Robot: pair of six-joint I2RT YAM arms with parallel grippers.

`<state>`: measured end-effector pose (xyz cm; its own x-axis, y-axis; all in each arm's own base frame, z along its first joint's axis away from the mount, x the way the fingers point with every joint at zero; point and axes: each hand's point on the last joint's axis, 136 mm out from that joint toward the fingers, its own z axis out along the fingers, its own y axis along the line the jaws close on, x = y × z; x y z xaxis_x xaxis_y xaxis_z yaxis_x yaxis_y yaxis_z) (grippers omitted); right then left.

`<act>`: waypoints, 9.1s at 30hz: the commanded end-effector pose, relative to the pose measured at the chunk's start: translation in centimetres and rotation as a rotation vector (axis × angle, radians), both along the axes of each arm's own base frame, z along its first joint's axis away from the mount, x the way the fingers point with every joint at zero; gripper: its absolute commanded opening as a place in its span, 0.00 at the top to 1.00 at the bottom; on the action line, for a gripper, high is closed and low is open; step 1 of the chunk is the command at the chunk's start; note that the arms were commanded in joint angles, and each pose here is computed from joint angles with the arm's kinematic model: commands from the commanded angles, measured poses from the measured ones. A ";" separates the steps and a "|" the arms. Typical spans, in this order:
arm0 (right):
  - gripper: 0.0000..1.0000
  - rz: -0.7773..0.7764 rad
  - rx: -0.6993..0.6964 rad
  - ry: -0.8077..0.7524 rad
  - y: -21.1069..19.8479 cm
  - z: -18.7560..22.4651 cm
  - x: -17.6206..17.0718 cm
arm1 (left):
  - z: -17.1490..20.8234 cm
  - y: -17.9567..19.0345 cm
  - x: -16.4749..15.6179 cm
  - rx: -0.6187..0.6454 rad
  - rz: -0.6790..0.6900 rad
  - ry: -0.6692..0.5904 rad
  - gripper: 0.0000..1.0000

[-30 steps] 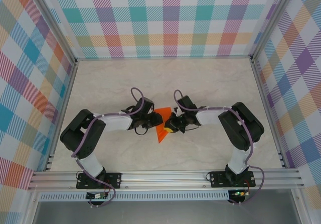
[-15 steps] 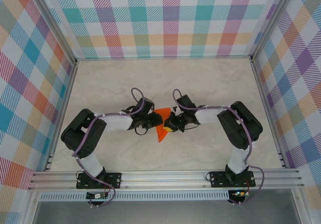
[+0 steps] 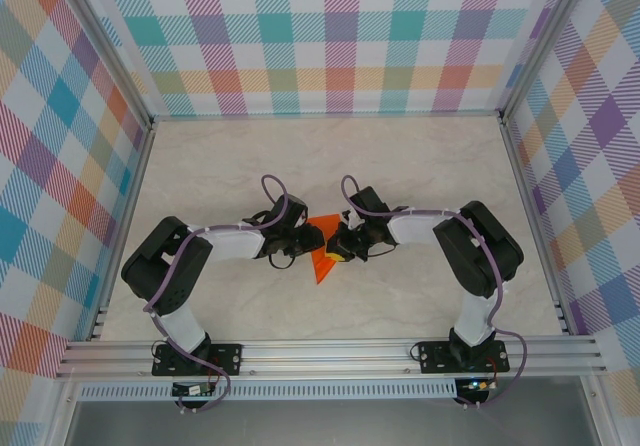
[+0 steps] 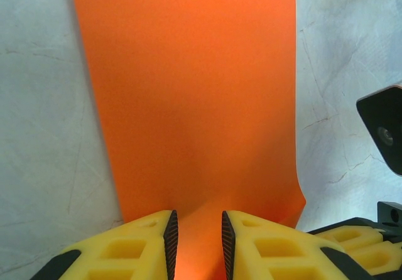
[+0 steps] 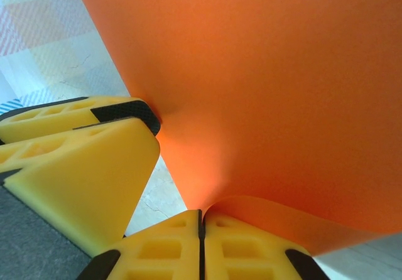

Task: Fold a paper plane with a square sheet of paper (pick it up from the middle)
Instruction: Third fold the triangle at the center of the table.

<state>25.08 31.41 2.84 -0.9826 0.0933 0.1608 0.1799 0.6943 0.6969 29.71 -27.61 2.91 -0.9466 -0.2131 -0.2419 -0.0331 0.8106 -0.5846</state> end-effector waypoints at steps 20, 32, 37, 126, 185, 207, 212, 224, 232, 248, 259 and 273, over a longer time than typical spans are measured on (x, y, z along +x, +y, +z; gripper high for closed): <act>0.92 0.069 -0.015 0.021 0.8 -1.2 -0.6 | 0.0 -0.3 -0.4 -0.011 -0.014 0.010 0.73; 0.91 0.070 -0.032 0.032 0.6 -2.0 -0.7 | 1.3 1.0 -0.2 0.021 0.032 -0.024 0.73; 0.86 0.071 -0.037 0.037 0.6 -2.2 -0.8 | 1.8 2.1 -0.6 0.049 0.062 -0.035 0.73; 0.91 0.056 -0.080 0.079 -0.5 -3.6 -1.6 | 0.4 1.6 -1.0 -0.019 -0.056 -0.095 0.65; 0.87 0.078 0.007 -0.062 0.2 0.3 0.4 | -0.4 2.5 -1.8 0.068 -0.117 -0.087 0.98; 0.87 0.083 -0.037 -0.030 -0.4 -1.4 0.2 | -0.7 2.6 -1.8 0.069 -0.112 -0.084 0.99; 0.87 0.086 -0.048 -0.022 -0.5 -1.8 0.0 | -1.0 2.6 -1.9 0.075 -0.113 -0.076 0.99; 0.87 0.091 -0.051 -0.015 -0.6 -2.2 0.0 | -1.7 3.4 -1.9 0.114 -0.088 -0.065 1.00; 0.86 0.092 -0.068 -0.001 -0.8 -2.9 -0.3 | -2.3 3.8 -2.1 0.136 -0.079 -0.052 1.00; 0.84 0.137 0.066 -0.079 1.1 1.1 0.4 | -1.8 3.8 -2.0 0.131 -0.075 -0.064 1.00; 0.85 0.210 0.109 -0.113 2.5 2.2 -1.2 | -1.6 4.2 -2.1 0.135 -0.064 -0.074 1.00; 0.86 0.267 0.065 -0.100 3.6 0.6 -3.0 | -2.0 4.4 -2.3 0.141 -0.059 -0.070 1.00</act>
<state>22.11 34.66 3.62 -0.9856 -0.1513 0.0756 -0.0445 0.6630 0.7473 28.40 -24.60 2.07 -0.9293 -0.1135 -0.3515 0.0868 0.8578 -0.5067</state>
